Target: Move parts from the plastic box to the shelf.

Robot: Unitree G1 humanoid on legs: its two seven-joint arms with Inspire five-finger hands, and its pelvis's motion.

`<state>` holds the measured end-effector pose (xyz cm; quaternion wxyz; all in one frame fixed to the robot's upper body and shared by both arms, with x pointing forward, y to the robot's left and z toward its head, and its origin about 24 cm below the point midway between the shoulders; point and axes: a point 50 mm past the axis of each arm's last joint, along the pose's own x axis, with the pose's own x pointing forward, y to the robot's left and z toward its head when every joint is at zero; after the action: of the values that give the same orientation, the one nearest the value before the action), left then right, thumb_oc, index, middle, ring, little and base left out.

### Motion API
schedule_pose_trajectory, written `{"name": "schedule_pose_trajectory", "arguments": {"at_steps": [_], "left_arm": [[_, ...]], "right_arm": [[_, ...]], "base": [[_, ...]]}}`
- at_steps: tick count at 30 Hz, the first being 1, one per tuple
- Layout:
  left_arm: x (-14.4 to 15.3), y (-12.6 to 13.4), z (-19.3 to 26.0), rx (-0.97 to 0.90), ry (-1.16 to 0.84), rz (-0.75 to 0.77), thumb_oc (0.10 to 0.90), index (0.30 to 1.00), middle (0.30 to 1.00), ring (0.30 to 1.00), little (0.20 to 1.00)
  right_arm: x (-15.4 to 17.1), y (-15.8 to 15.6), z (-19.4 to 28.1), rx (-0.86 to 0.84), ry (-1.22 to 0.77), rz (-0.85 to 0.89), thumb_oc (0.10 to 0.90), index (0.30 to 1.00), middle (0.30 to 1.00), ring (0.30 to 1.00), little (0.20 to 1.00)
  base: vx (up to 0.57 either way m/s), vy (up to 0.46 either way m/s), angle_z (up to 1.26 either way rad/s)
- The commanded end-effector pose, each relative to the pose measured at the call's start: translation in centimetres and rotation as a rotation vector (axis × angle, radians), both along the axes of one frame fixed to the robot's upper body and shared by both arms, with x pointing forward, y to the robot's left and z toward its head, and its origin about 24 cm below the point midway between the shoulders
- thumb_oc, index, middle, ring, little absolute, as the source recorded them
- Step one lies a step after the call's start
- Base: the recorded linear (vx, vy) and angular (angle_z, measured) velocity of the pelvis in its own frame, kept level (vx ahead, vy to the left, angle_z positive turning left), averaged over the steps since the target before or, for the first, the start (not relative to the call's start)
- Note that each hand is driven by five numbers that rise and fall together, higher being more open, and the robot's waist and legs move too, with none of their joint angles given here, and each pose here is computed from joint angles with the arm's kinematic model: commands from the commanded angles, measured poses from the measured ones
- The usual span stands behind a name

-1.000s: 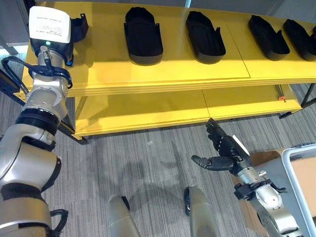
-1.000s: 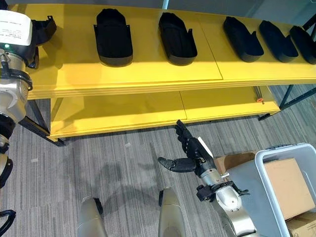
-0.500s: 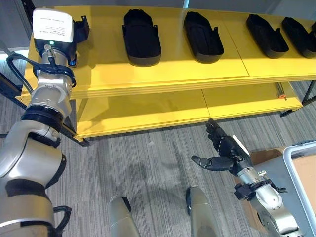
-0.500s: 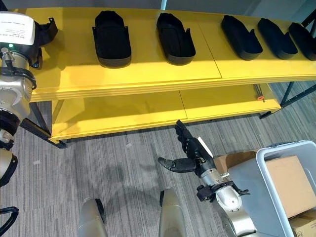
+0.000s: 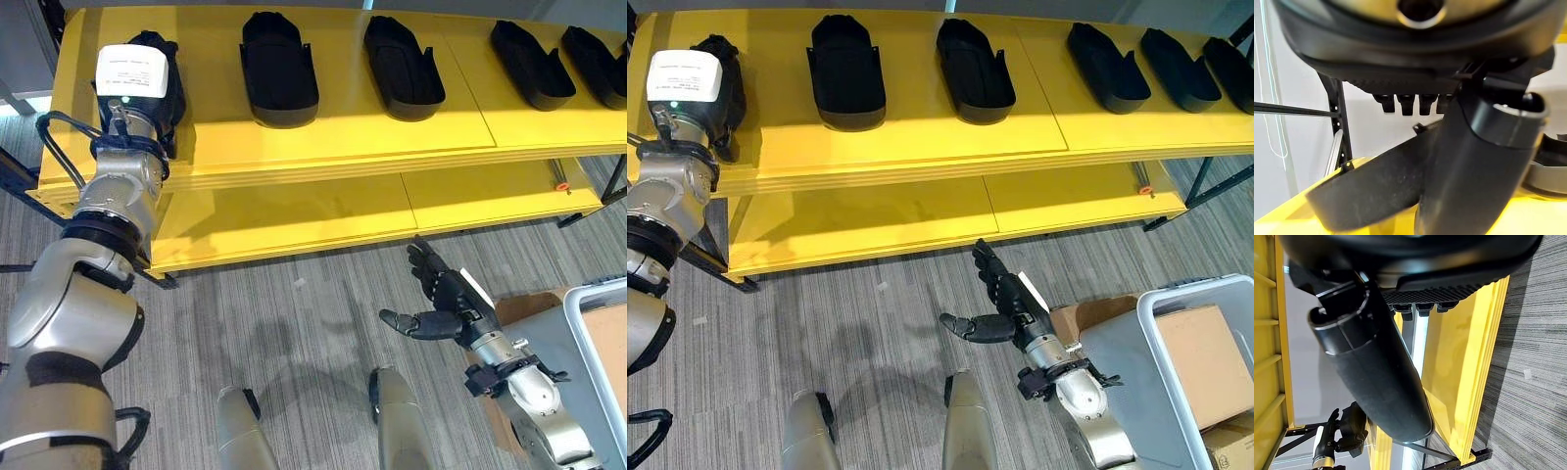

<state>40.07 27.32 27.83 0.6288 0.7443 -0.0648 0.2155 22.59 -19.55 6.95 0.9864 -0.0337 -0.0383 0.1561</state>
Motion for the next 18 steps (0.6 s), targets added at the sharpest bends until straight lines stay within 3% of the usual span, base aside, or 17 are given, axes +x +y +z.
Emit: {"name": "schedule_pose_trajectory", "arguments": {"at_steps": [1,12,18], "left_arm": [[-1.3,-0.6,7.6,-0.021,-0.215,-0.046,0.9,1.0,1.0,1.0,1.0],[-1.7,2.6,5.8,-0.067,-0.125,0.051,0.9,1.0,1.0,1.0,1.0],[-1.5,2.8,5.5,-0.094,-0.109,0.071,0.9,1.0,1.0,1.0,1.0]], "right_arm": [[-0.1,-0.1,3.3,0.0,-0.182,0.033,0.9,1.0,1.0,1.0,1.0],[-0.5,-0.1,2.5,0.019,-0.137,0.041,0.9,1.0,1.0,1.0,1.0],[-0.5,0.0,2.4,0.023,-0.13,0.05,0.9,1.0,1.0,1.0,1.0]], "base": [[0.0,0.0,0.0],[-0.01,-0.005,0.01],[-0.01,-0.006,0.03]]}}
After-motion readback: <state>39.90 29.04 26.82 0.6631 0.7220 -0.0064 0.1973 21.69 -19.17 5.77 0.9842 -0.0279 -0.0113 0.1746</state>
